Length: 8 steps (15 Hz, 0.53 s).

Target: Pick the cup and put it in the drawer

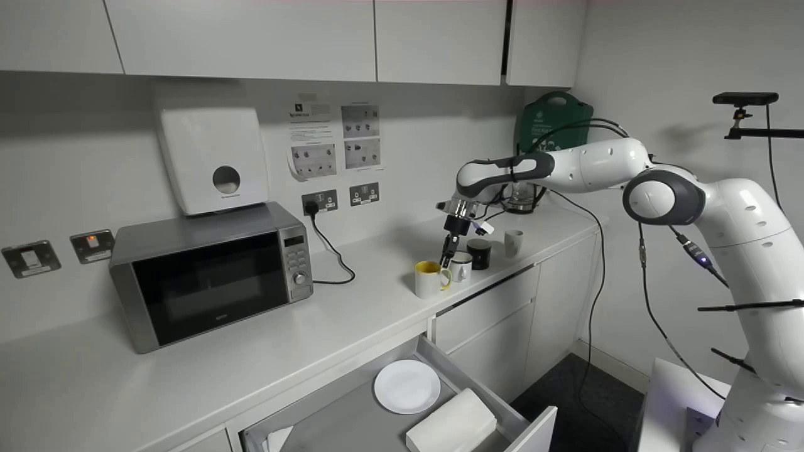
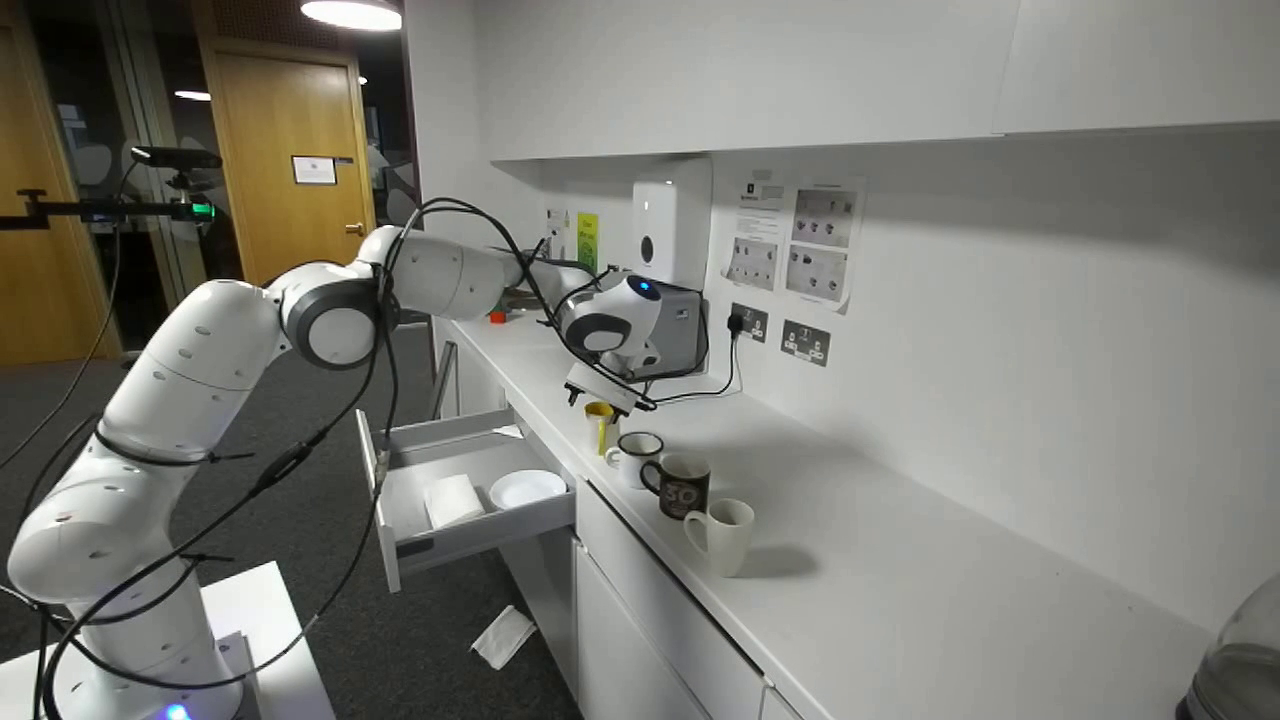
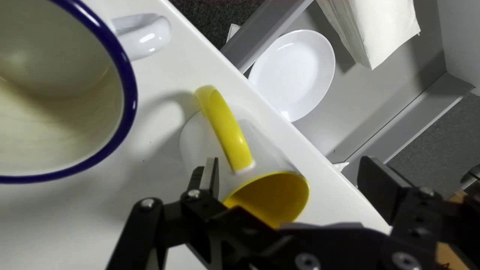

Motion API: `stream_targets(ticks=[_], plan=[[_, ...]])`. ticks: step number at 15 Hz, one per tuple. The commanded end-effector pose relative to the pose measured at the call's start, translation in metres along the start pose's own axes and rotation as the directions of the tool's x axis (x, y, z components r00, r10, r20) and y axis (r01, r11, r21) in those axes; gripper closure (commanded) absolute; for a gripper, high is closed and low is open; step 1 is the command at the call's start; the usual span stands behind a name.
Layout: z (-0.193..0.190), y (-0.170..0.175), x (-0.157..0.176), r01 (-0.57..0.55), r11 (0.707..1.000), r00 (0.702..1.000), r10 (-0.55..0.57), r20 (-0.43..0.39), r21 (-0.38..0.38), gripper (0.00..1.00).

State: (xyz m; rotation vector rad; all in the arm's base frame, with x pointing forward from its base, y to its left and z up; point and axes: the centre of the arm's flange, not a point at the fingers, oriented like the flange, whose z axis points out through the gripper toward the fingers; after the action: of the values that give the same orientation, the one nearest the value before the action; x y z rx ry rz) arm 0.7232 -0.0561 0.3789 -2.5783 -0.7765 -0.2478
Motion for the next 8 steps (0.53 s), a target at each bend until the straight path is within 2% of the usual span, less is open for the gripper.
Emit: stream_targets(ticks=[1, 4, 8], plan=[[-0.009, 0.002, 0.004, 0.082, 0.992, 0.996, -0.083, -0.008, -0.091, 0.00], [-0.016, 0.005, -0.003, 0.165, 0.972, 0.986, -0.165, 0.012, -0.168, 0.00], [-0.023, 0.012, -0.013, 0.203, 0.960, 0.979, -0.202, 0.024, -0.195, 0.00]])
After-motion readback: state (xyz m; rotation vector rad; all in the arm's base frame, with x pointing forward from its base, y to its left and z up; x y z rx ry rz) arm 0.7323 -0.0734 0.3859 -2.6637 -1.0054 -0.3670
